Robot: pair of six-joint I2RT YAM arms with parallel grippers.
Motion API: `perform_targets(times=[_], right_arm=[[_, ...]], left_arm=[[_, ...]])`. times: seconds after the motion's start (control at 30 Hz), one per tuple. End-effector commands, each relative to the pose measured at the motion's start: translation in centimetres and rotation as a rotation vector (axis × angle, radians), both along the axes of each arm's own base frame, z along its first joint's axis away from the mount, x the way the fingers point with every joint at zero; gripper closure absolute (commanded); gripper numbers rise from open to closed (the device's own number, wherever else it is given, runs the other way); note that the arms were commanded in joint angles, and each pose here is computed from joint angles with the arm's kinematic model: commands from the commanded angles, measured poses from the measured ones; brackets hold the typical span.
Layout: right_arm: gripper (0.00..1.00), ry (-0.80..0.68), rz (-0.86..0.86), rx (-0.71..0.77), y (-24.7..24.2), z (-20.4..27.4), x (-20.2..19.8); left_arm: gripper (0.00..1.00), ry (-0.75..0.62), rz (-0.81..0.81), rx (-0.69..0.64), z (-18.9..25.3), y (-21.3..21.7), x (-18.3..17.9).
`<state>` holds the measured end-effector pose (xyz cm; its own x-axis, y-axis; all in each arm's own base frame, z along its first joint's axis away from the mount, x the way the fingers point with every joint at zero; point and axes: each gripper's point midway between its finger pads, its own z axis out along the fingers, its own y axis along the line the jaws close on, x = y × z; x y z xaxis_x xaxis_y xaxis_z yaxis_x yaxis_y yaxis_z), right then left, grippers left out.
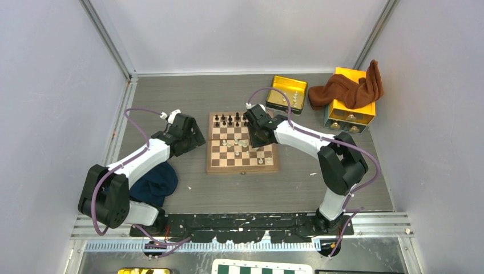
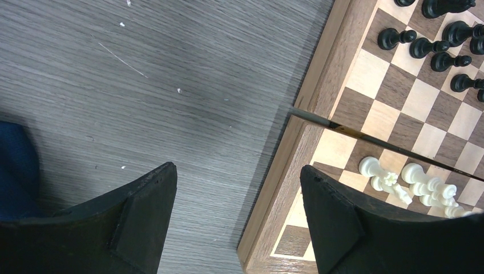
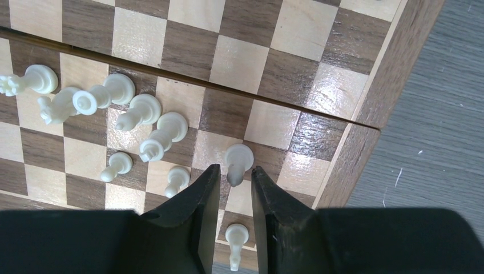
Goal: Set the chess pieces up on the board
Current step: Pick up the chess piece from the chessboard, then place the chess piece on the chessboard.
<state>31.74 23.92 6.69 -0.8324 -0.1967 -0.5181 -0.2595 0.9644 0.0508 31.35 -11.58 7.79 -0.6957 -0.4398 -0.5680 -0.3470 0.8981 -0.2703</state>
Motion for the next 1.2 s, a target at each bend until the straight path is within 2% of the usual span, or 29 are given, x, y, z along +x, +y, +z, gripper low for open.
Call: perform_targets(times=[0.0, 0.17, 0.3, 0.5, 0.8, 1.17], right_arm=[[0.69, -0.055, 0.008, 0.04, 1.1, 1.6, 1.8], [0.76, -0.045, 0.006, 0.039, 0.9, 1.3, 1.9], [0.87, -0.047, 0.007, 0.04, 0.9, 1.5, 1.8], [0.98, -0.057, 0.007, 0.054, 0.7, 2.5, 1.5], [0.99, -0.071, 0.023, 0.075, 0.6, 4.5, 0.2], [0.99, -0.058, 0.079, 0.063, 1.7, 4.6, -3.1]], left_arm=[[0.2, -0.061, 0.0, -0.002, 1.6, 0.1, 1.1], [0.2, -0.059, -0.002, -0.001, 1.5, 0.0, 1.2], [0.2, -0.058, -0.001, 0.001, 1.5, 0.1, 1.2], [0.2, -0.056, -0.002, 0.001, 1.4, 0.1, 1.1], [0.2, -0.058, 0.0, -0.004, 1.4, 0.1, 0.9], [0.2, -0.058, 0.007, -0.019, 1.3, 0.1, 0.6]])
